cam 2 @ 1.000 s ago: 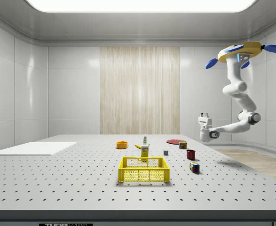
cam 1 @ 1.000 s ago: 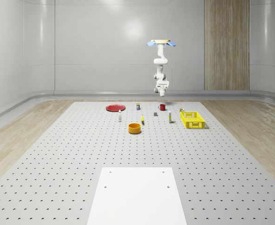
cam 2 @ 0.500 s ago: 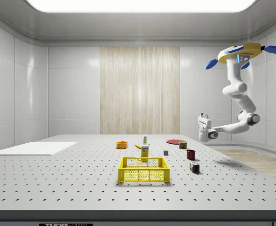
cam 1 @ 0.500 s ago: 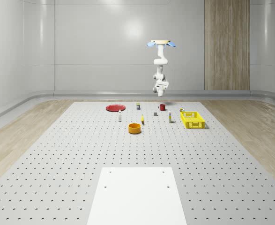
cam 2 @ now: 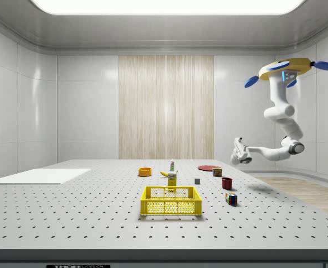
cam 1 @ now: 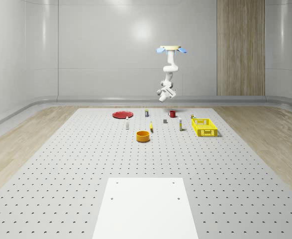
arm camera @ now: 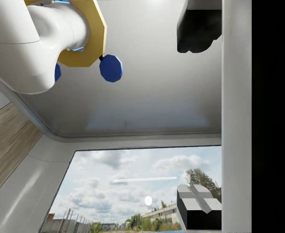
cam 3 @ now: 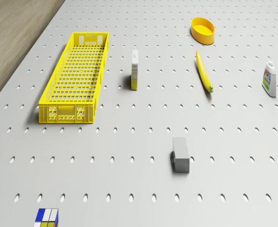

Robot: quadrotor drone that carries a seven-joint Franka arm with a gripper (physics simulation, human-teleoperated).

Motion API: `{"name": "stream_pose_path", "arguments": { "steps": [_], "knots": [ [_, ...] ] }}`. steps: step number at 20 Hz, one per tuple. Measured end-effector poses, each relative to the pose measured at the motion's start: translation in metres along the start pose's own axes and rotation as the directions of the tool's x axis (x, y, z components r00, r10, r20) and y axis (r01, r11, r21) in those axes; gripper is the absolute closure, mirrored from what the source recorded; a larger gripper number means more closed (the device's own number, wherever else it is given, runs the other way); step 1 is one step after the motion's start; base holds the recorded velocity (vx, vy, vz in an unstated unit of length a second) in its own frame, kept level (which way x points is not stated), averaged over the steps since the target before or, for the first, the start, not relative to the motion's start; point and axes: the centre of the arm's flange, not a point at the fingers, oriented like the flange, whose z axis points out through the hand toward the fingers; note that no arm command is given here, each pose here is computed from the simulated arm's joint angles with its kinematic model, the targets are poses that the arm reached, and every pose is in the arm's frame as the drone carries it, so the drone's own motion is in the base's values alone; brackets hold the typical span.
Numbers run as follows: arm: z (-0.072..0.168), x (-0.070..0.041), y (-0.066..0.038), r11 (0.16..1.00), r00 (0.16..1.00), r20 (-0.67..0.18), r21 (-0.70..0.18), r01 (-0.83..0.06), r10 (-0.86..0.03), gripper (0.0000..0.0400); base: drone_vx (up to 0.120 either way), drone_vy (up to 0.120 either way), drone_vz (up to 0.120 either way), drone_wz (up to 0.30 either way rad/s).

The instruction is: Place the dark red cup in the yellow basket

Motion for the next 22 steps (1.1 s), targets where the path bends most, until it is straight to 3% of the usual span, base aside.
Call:
{"name": "stream_pose_path", "arguments": {
  "steps": [3, 5, 8, 11, 14, 22],
  "knots": [
    [0.011, -0.032, -0.031, 0.946, 0.947, -0.316, -0.32, -0.044, -0.063, 0.0, 0.12, 0.0, -0.12, 0.0],
    [0.032, -0.052, -0.05, 0.843, 0.844, -0.508, -0.519, -0.141, -0.172, 0.0, 0.12, 0.0, -0.12, 0.0],
    [0.073, -0.068, -0.066, 0.635, 0.638, -0.668, -0.693, -0.343, -0.384, 0.0, 0.12, 0.0, -0.12, 0.0],
    [0.108, -0.071, -0.068, 0.457, 0.462, -0.686, -0.723, -0.518, -0.562, 0.0, 0.12, 0.0, -0.12, 0.0],
    [0.13, -0.069, -0.065, 0.345, 0.348, -0.65, -0.696, -0.63, -0.675, 0.0, 0.12, 0.0, 0.0, 0.0],
    [0.153, -0.063, -0.057, 0.233, 0.231, -0.569, -0.625, -0.745, -0.79, 0.0, 0.02, 0.0, -0.11, 0.0]
  ]
}}
